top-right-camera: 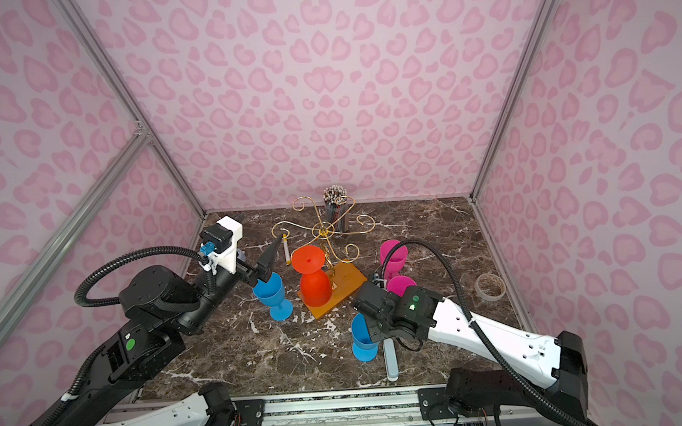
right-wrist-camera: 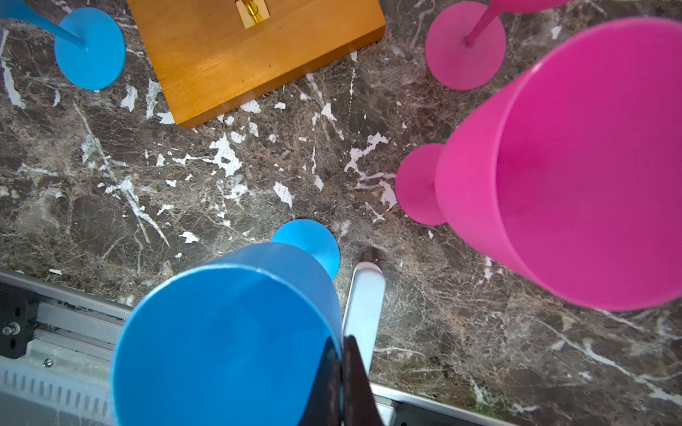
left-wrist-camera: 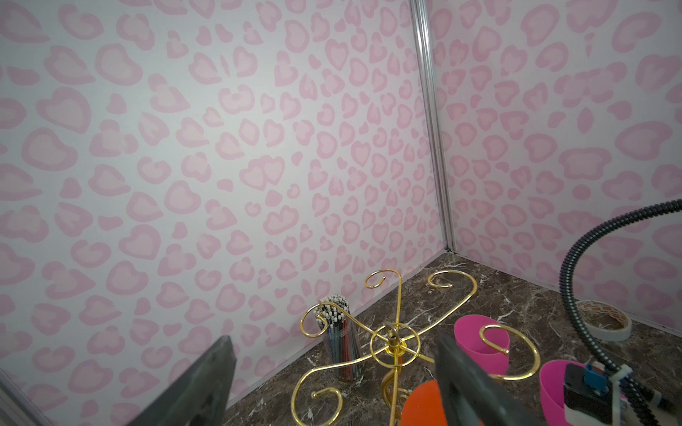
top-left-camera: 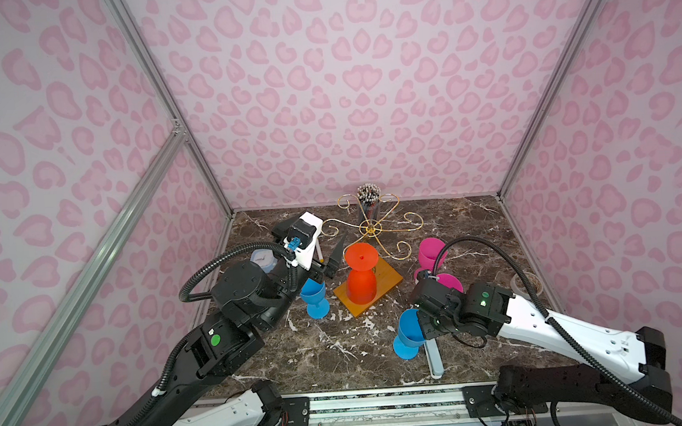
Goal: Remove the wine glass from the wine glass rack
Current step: 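Open the right gripper to release the upturned blue glass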
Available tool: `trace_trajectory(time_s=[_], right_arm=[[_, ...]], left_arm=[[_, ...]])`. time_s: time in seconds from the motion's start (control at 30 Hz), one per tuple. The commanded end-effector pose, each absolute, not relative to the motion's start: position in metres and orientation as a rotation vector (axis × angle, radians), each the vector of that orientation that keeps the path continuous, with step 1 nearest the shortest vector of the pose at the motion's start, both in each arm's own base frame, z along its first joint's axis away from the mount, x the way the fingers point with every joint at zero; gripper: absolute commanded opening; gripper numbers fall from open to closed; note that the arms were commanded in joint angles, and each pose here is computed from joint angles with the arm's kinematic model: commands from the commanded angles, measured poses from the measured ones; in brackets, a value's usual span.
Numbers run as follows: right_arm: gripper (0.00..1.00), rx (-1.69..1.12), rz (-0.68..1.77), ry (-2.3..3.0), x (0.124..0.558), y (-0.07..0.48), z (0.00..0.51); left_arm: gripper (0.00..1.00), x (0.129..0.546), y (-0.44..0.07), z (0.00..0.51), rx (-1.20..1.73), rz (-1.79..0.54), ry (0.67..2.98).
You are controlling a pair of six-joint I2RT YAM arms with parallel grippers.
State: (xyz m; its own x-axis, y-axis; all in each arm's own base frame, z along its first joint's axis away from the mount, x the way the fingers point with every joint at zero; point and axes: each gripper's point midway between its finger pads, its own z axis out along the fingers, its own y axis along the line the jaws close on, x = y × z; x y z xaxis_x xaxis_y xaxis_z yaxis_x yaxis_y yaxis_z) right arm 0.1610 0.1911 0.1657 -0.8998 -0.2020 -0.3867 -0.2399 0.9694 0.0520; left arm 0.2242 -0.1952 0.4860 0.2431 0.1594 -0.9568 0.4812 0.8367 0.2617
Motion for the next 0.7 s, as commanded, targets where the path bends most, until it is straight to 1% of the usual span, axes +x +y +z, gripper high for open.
trace_trajectory(time_s=[0.0,0.07,0.2,0.27,0.47,0.67], right_arm=[[0.0,-0.324,0.128,2.732,0.162,0.191,0.164],[0.0,-0.325,0.129,2.733,0.162,0.191,0.164],[0.09,-0.329,0.124,2.733,0.162,0.191,0.164],[0.11,-0.327,0.129,2.731,0.162,0.192,0.165],[0.14,-0.316,0.149,2.721,0.162,0.192,0.17],[0.18,-0.314,0.216,2.675,0.165,0.197,0.188]], left_arm=[[0.86,0.224,-0.192,0.492,0.552,-0.24,1.313],[0.86,0.225,-0.192,0.491,0.553,-0.238,1.315],[0.86,0.225,-0.191,0.491,0.549,-0.232,1.315],[0.86,0.225,-0.191,0.49,0.55,-0.235,1.316],[0.86,0.224,-0.19,0.488,0.547,-0.231,1.32],[0.87,0.226,-0.188,0.485,0.542,-0.217,1.328]])
